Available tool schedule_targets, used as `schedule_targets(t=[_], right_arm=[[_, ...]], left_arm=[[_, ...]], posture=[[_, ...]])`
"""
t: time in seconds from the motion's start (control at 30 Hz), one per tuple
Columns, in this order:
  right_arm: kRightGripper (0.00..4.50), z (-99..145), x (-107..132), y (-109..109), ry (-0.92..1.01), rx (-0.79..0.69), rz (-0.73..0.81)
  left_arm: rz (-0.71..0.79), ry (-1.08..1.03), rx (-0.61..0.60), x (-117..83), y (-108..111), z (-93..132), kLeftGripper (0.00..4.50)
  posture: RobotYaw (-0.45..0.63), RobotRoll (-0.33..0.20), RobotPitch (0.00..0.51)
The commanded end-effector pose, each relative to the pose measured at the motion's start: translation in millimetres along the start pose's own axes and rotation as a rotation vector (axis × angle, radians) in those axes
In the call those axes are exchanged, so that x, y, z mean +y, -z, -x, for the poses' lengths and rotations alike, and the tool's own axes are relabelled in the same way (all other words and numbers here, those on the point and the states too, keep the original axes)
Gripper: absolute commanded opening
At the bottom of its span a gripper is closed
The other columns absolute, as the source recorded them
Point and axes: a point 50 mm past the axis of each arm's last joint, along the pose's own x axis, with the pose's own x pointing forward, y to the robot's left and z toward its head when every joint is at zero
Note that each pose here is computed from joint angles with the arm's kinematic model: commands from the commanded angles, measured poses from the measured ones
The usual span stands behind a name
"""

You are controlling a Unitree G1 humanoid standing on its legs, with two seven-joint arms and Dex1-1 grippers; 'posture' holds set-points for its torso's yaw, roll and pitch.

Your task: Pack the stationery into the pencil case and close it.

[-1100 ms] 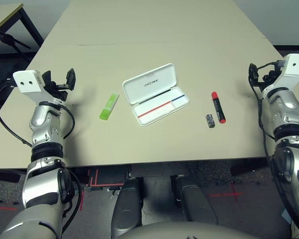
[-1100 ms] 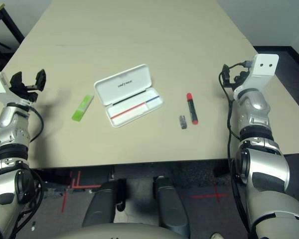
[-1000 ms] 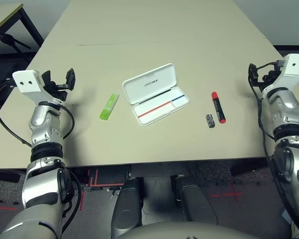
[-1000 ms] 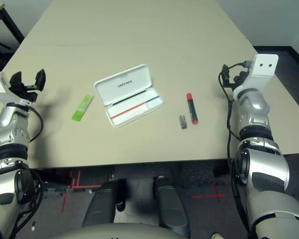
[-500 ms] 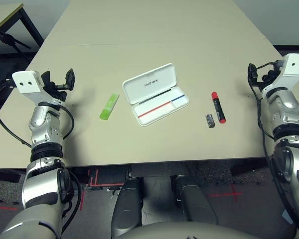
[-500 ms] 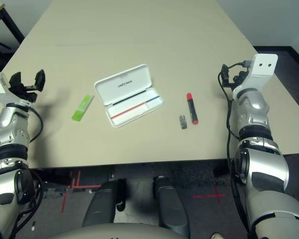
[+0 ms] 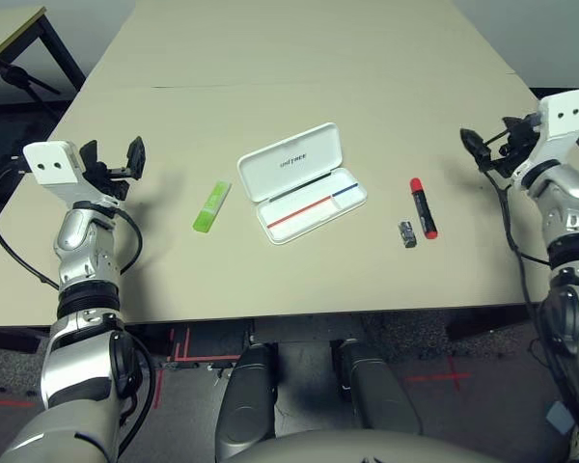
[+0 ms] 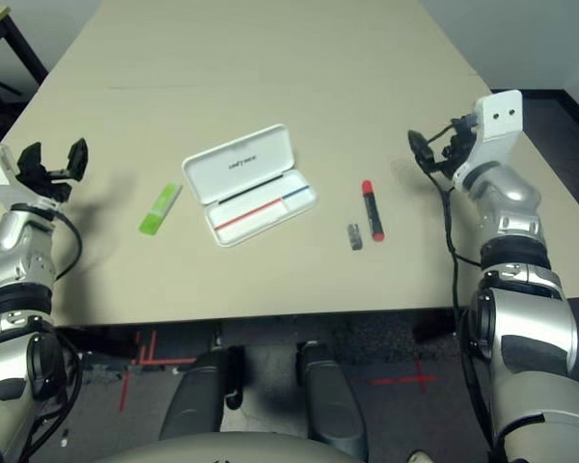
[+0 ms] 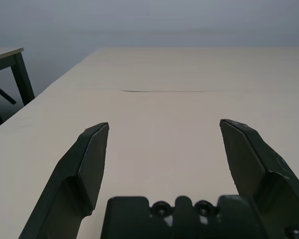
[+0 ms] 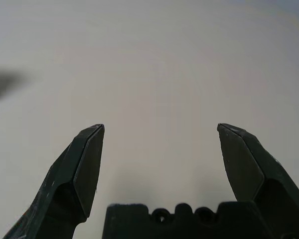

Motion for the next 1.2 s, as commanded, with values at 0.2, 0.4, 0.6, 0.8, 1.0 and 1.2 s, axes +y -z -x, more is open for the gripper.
schedule_targets(t=[0.2,0.4,0.6,0.8,1.0,1.2], right_arm=[[4.50,11,17,0,-0.295,0.174,0.076],[4.50,13,19,1,-0.348,0.227,0.084],[4.50,8,21,2,-0.359,0.236,0.093],[4.50,4,22,2,-0.371,0.244,0.101],[4.50,-1,24,3,-0.391,0.257,0.114],[4.50,-3,25,3,-0.398,0.260,0.120]], left_arm=[[-0.034,0.080,0.019,-3,-7,4,4.48],[-0.065,0.238,0.053,-15,-15,15,4.48],[-0.064,0.548,0.135,-42,-32,37,4.48],[-0.088,0.836,0.278,-78,-42,59,4.48],[-0.173,1.024,0.393,-114,-39,65,4.48],[-0.210,1.164,0.433,-143,-32,66,4.48]], posture=[[-0.08,0.000,0.137],[-0.04,0.000,0.125],[-0.01,0.000,0.126],[0.00,0.000,0.125],[0.01,0.000,0.125],[0.01,0.000,0.127]])
